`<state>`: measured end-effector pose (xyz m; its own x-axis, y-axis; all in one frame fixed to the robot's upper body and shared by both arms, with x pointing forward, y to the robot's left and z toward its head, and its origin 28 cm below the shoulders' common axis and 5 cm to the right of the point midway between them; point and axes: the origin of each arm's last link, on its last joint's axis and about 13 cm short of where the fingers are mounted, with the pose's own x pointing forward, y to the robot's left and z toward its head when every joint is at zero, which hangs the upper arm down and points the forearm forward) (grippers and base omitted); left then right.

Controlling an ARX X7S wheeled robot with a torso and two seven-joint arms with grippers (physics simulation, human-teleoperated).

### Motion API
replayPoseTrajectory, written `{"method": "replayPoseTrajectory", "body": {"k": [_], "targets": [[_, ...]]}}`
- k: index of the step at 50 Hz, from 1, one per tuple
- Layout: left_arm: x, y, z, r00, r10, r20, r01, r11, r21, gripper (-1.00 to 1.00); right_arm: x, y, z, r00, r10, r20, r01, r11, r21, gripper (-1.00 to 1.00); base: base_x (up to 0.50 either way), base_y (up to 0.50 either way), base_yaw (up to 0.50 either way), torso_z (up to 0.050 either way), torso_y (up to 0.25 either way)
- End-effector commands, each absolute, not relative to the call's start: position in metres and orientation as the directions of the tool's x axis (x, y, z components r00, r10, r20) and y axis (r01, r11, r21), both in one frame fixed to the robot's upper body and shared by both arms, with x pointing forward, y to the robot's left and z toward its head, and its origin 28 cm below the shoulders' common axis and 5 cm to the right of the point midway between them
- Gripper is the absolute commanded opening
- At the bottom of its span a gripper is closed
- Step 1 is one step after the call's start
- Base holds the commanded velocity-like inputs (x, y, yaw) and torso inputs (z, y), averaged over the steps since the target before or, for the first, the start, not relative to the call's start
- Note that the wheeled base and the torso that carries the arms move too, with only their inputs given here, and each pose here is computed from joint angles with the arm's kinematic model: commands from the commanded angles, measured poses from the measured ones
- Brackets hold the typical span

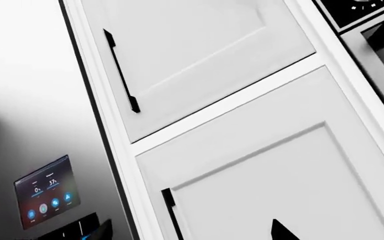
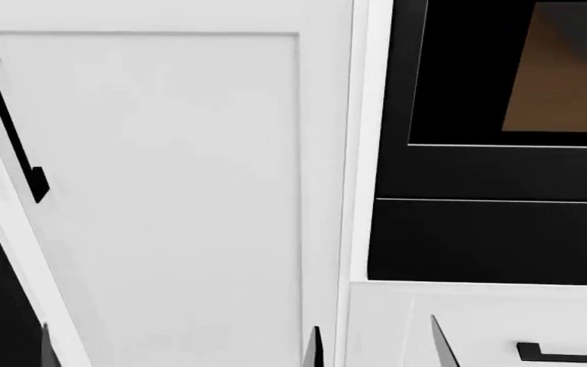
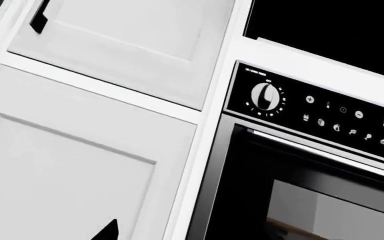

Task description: Close the microwave door

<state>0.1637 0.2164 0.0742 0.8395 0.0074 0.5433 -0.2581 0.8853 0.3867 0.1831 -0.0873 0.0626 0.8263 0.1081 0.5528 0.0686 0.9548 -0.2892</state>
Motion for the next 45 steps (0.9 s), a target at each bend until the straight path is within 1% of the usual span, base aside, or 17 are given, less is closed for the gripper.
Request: {"method": "replayPoseTrajectory", "body": {"k": [1, 9, 11, 12, 24, 27, 45], "targets": [[0.1558, 0.2142, 0.0850, 0.793, -0.014, 0.609, -0.285, 0.875, 0.391, 1.00, 0.1801, -0.0871, 0.0683, 0.795, 0.110, 0.597, 0.089, 0.951, -0.295, 1.00, 0.00, 0.00, 0.00, 0.000, 0.000], [0.1556, 0.2131, 0.0849, 0.789, -0.022, 0.614, -0.294, 0.864, 0.408, 1.00, 0.1787, -0.0870, 0.0707, 0.782, 0.103, 0.614, 0.110, 0.948, -0.299, 1.00, 0.00, 0.00, 0.00, 0.000, 0.000], [0.1552, 0.2132, 0.0849, 0.789, -0.023, 0.615, -0.297, 0.861, 0.413, 1.00, 0.1774, -0.0866, 0.0699, 0.771, 0.123, 0.625, 0.110, 0.940, -0.322, 1.00, 0.14, 0.00, 0.00, 0.000, 0.000], [0.1553, 0.2131, 0.0847, 0.788, -0.021, 0.615, -0.299, 0.861, 0.412, 1.00, 0.1766, -0.0867, 0.0682, 0.765, 0.148, 0.627, 0.106, 0.931, -0.349, 1.00, 0.48, 0.00, 0.00, 0.000, 0.000], [0.1556, 0.2116, 0.0854, 0.787, -0.025, 0.617, -0.283, 0.873, 0.396, 1.00, 0.1800, -0.0870, 0.0642, 0.791, 0.133, 0.597, 0.101, 0.934, -0.342, 1.00, 0.50, 0.00, 0.00, 0.000, 0.000], [0.1576, 0.2113, 0.0829, 0.801, -0.022, 0.598, -0.295, 0.855, 0.426, 1.00, 0.1802, -0.0873, 0.0646, 0.795, 0.128, 0.593, 0.100, 0.937, -0.336, 1.00, 0.50, 0.00, 0.00, 0.000, 0.000], [0.1565, 0.2103, 0.0852, 0.790, -0.036, 0.612, -0.280, 0.866, 0.413, 1.00, 0.1800, -0.0877, 0.0664, 0.786, 0.111, 0.608, 0.119, 0.938, -0.325, 1.00, 0.50, 0.00, 0.00, 0.000, 0.000]]}}
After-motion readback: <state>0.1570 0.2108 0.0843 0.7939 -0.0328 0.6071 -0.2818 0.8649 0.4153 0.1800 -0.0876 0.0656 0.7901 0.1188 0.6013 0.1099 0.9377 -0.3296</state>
